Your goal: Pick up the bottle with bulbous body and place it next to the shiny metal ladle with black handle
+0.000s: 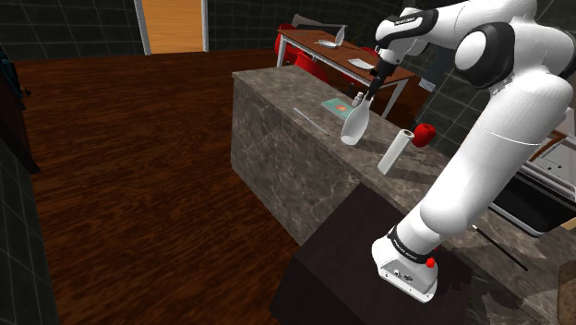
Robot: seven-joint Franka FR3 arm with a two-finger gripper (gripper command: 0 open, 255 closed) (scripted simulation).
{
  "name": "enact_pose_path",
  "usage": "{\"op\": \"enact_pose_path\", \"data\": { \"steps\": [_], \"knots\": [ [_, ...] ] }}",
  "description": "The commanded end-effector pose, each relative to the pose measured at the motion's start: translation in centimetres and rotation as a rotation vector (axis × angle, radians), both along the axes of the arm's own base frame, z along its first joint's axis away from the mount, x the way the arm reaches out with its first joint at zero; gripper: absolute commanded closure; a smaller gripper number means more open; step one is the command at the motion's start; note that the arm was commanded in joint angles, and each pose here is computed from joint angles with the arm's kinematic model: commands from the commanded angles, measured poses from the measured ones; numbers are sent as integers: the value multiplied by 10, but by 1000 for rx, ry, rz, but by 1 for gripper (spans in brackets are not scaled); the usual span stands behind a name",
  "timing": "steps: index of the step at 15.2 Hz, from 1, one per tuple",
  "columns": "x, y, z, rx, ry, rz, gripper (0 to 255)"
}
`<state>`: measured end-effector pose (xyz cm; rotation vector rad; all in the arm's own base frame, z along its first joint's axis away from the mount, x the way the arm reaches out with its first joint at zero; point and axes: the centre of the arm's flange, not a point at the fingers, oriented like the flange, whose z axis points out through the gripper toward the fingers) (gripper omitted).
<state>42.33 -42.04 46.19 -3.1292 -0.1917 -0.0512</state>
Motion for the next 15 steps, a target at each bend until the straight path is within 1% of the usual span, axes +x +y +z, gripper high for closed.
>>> {"op": "enact_pose_path", "data": {
  "steps": [1, 7, 14, 15],
  "knots": [
    [1, -4, -12, 2, 0, 1, 0],
    [2, -4, -41, 2, 0, 1, 0],
    [2, -4, -41, 2, 0, 1, 0],
    [2, -4, -41, 2, 0, 1, 255]
  ]
}}
